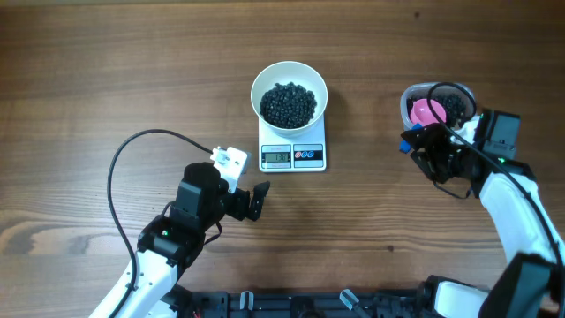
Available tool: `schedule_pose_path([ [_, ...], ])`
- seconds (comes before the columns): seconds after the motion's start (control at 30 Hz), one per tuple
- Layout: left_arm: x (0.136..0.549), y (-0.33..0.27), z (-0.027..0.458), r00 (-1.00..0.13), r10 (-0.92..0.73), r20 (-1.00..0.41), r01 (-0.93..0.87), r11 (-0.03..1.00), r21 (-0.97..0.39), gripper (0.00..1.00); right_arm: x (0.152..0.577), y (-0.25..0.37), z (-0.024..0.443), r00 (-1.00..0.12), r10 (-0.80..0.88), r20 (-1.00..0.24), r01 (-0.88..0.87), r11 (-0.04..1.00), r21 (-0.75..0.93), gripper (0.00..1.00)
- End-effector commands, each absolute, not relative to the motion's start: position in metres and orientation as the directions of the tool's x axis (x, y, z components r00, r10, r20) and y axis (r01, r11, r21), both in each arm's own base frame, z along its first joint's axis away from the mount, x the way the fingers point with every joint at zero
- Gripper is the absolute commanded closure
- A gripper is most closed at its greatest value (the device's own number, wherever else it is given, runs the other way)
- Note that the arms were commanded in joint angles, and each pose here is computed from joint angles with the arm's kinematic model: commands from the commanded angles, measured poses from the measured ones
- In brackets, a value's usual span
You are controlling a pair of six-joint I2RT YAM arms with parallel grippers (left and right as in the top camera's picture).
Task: Scoop item into bowl and weigh 150g on scale
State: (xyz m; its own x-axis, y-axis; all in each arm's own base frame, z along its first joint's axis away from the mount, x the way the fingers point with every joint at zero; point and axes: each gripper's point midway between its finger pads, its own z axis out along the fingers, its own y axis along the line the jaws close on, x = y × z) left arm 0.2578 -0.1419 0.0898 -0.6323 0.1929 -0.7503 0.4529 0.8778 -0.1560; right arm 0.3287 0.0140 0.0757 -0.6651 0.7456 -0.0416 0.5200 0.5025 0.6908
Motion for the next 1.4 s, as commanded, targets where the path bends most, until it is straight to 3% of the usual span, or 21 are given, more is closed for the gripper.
schedule_pose_path([
  [0.0, 0.258, -0.14, 0.09, -0.635, 0.18, -0.751, 0.44, 0.884, -0.16, 0.0, 0.343, 0.012, 0.068, -0.679, 0.732, -0.065, 0.482, 0.511, 0.712, 0.41],
  [0.07, 0.258, -0.14, 0.09, -0.635, 0.18, -0.751, 0.44, 0.884, -0.16, 0.0, 0.347, 0.013, 0.063, -0.684, 0.727, -0.057, 0.476, 0.504, 0.721, 0.45],
  [0.27, 0.258, -0.14, 0.09, -0.635, 0.18, -0.751, 0.44, 0.884, -0.16, 0.0, 0.352, 0.024, 0.074, -0.716, 0.696, -0.056, 0.411, 0.485, 0.772, 0.76],
  [0.43, 0.258, -0.14, 0.09, -0.635, 0.18, -0.751, 0.44, 0.884, -0.16, 0.0, 0.353, 0.024, 0.082, -0.714, 0.696, -0.077, 0.392, 0.489, 0.779, 0.95],
  [0.63, 0.258, -0.14, 0.09, -0.635, 0.18, -0.751, 0.44, 0.884, -0.16, 0.0, 0.354, 0.022, 0.115, -0.694, 0.702, -0.159, 0.326, 0.504, 0.799, 0.96],
  [0.77, 0.258, -0.14, 0.09, -0.635, 0.18, -0.751, 0.44, 0.884, -0.16, 0.0, 0.34, 0.011, 0.146, -0.648, 0.739, -0.183, 0.393, 0.531, 0.751, 0.96],
  [1.0, 0.258, -0.14, 0.09, -0.635, 0.18, -0.751, 0.44, 0.884, -0.16, 0.0, 0.303, -0.005, 0.202, -0.752, 0.629, -0.195, 0.456, 0.711, 0.535, 0.96],
  [1.13, 0.258, -0.14, 0.09, -0.635, 0.18, -0.751, 0.44, 0.884, -0.16, 0.0, 0.304, -0.01, 0.212, -0.845, 0.525, -0.099, 0.437, 0.785, 0.439, 0.96],
  [1.23, 0.258, -0.14, 0.09, -0.635, 0.18, -0.751, 0.44, 0.884, -0.16, 0.0, 0.338, 0.009, 0.215, -0.916, 0.394, -0.077, 0.285, 0.772, 0.568, 0.96],
  [1.37, 0.258, -0.14, 0.09, -0.635, 0.18, -0.751, 0.44, 0.884, -0.16, 0.0, 0.348, 0.006, 0.164, -0.953, 0.299, 0.049, 0.276, 0.789, 0.549, 0.96],
])
